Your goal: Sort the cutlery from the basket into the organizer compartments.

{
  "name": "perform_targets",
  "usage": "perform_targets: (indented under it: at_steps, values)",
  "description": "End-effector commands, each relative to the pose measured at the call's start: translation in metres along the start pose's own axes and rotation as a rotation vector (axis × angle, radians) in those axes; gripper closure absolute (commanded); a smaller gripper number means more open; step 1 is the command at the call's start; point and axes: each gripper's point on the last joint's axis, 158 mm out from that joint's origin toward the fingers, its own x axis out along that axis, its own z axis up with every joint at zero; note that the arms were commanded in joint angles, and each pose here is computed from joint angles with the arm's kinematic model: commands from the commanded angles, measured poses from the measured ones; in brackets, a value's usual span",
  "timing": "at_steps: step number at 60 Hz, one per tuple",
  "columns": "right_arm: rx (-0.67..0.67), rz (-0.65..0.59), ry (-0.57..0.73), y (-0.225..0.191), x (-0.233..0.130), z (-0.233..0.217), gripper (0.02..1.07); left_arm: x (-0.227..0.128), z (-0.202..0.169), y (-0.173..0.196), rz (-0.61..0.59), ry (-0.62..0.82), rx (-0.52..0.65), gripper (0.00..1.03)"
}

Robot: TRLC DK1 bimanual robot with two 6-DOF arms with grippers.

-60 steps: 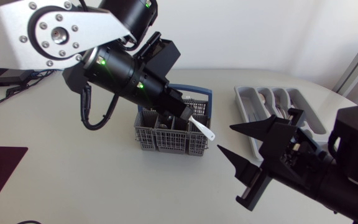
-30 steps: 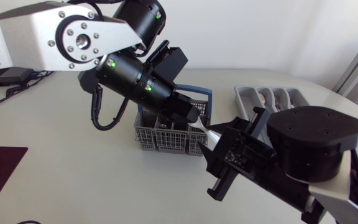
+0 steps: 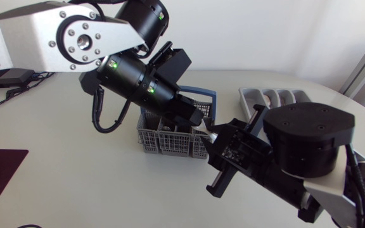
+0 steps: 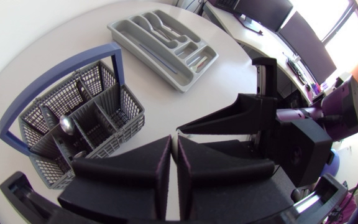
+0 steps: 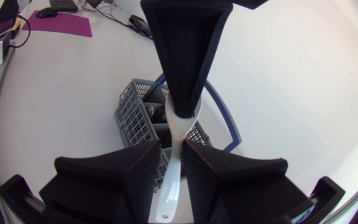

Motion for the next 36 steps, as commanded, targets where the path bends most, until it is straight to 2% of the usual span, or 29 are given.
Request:
perform_targets:
  at_steps: [1, 4, 7, 10, 22, 24, 36]
  values:
    - [-0.005, -0.020, -0.010, -0.007, 0.001, 0.006, 0.87, 0.003, -0.003, -0.001, -0.011, 0.015, -0.027, 1.00]
    - [-0.006, -0.019, -0.009, -0.007, 0.001, 0.006, 0.89, 0.003, -0.004, -0.002, -0.012, 0.016, -0.026, 1.00]
    - [-0.006, -0.019, -0.009, -0.007, 0.001, 0.006, 0.97, 0.002, -0.003, -0.003, -0.013, 0.014, -0.022, 1.00]
    - [-0.006, -0.018, -0.007, -0.007, 0.001, 0.005, 1.01, 0.002, -0.003, -0.003, -0.013, 0.014, -0.022, 1.00]
    - [-0.009, -0.012, -0.001, -0.005, 0.001, 0.003, 1.01, 0.001, -0.003, -0.005, -0.016, 0.012, -0.020, 1.00]
    - [-0.008, -0.009, -0.001, -0.004, 0.001, 0.003, 1.01, 0.000, -0.002, -0.005, -0.016, 0.008, -0.020, 0.95]
    - [-0.020, 0.016, 0.011, 0.004, 0.001, -0.003, 1.01, -0.019, 0.023, -0.007, -0.035, -0.066, -0.027, 0.55]
